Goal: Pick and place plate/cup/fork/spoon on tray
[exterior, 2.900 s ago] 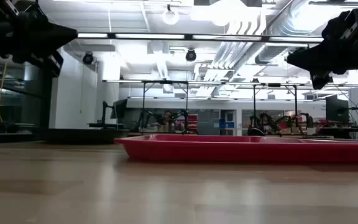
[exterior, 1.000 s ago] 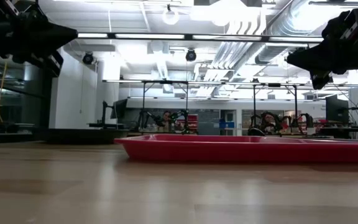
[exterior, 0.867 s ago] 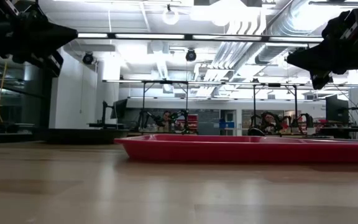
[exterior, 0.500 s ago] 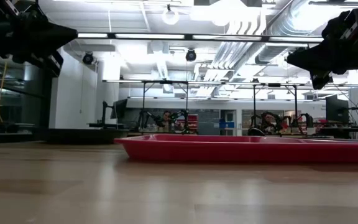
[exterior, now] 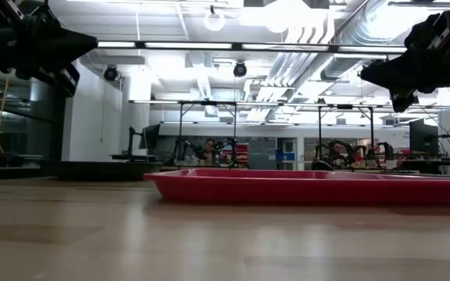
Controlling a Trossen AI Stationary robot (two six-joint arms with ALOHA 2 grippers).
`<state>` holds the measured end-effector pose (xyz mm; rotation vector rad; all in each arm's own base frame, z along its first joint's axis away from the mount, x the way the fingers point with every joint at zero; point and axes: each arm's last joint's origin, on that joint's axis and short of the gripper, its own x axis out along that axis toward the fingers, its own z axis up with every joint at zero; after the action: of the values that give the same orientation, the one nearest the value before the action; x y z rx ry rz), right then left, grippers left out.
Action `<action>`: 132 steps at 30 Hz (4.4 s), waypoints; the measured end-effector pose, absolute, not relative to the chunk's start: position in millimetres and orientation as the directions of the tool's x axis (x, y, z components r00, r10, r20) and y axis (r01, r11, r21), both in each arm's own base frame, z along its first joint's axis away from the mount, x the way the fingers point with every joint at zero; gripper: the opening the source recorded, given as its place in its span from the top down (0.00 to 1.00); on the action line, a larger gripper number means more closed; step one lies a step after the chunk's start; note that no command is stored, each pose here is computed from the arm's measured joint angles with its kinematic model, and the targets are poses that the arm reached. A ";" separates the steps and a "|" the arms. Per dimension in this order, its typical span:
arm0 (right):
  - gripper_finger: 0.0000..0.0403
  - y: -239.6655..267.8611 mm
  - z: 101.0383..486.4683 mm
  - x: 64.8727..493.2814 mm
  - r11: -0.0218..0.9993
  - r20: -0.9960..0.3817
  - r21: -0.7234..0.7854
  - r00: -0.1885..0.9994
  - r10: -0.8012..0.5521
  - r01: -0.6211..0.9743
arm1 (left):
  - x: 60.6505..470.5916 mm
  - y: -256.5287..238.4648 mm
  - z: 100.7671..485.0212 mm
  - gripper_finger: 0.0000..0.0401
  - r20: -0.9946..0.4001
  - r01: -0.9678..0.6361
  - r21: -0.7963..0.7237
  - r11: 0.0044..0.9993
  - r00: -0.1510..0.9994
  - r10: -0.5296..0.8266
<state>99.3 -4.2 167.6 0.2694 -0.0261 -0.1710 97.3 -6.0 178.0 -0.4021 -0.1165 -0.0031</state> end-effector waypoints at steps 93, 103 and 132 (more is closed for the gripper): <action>0.46 52.5 240.5 125.0 0.582 -0.932 0.352 0.221 0.286 0.733 | 97.3 -6.0 178.1 0.99 0.114 0.026 -0.390 0.920 0.993 0.020; 0.46 53.8 167.9 118.1 0.440 -0.965 0.252 0.188 0.185 0.862 | 97.3 -6.0 178.1 0.99 0.114 0.026 -0.390 0.920 0.993 0.020; 0.87 61.1 133.2 134.4 0.642 -0.990 0.125 0.054 0.128 0.757 | 97.3 -6.0 178.1 0.99 0.114 0.026 -0.390 0.920 0.993 0.020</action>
<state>134.4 61.1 133.2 0.7862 1.4655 -0.5607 97.3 -6.0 178.1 -0.4023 -0.1168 -0.0032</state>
